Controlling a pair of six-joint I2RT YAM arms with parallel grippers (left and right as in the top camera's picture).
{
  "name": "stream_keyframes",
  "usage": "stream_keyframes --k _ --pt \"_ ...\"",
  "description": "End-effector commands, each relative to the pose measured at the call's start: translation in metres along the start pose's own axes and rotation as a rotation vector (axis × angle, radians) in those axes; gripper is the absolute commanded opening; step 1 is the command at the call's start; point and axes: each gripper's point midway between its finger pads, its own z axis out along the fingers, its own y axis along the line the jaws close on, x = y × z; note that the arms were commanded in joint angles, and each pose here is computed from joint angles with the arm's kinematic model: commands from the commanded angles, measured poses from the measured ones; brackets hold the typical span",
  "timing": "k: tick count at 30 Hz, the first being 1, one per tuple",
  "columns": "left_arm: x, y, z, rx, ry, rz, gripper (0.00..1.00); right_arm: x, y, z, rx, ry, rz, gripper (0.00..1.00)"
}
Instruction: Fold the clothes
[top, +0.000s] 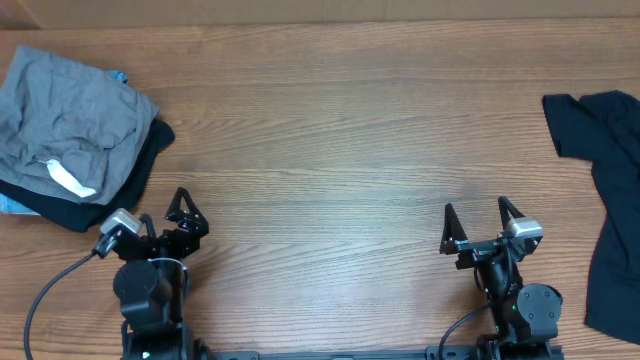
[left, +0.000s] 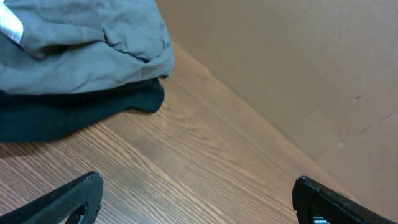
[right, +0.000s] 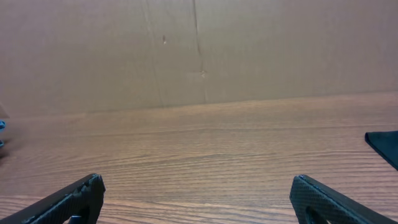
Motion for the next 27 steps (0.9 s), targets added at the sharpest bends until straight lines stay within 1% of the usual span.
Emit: stream_keyframes --k 1,9,13,18,22,25,27 --pt "0.008 0.008 0.000 0.002 -0.016 -0.006 1.00 0.001 -0.003 0.000 0.012 -0.008 0.004 1.00" --pt "0.022 0.017 -0.003 0.021 -0.032 0.004 1.00 0.001 -0.003 0.000 0.012 -0.008 0.004 1.00" --pt "0.025 0.011 -0.004 0.044 -0.040 0.123 1.00 0.001 -0.003 0.000 0.012 -0.008 0.004 1.00" --pt "0.020 0.005 -0.009 0.059 -0.079 0.222 1.00 0.001 -0.003 0.000 0.012 -0.008 0.004 1.00" --pt "0.022 0.005 -0.014 0.062 -0.078 0.315 1.00 0.001 -0.003 0.000 0.012 -0.008 0.004 1.00" --pt "0.022 -0.010 -0.019 0.142 -0.091 0.447 1.00 0.001 -0.003 0.000 0.012 -0.008 0.004 1.00" --pt "0.021 -0.015 -0.021 0.164 -0.104 0.488 1.00 0.001 -0.003 0.000 0.012 -0.008 0.004 1.00"
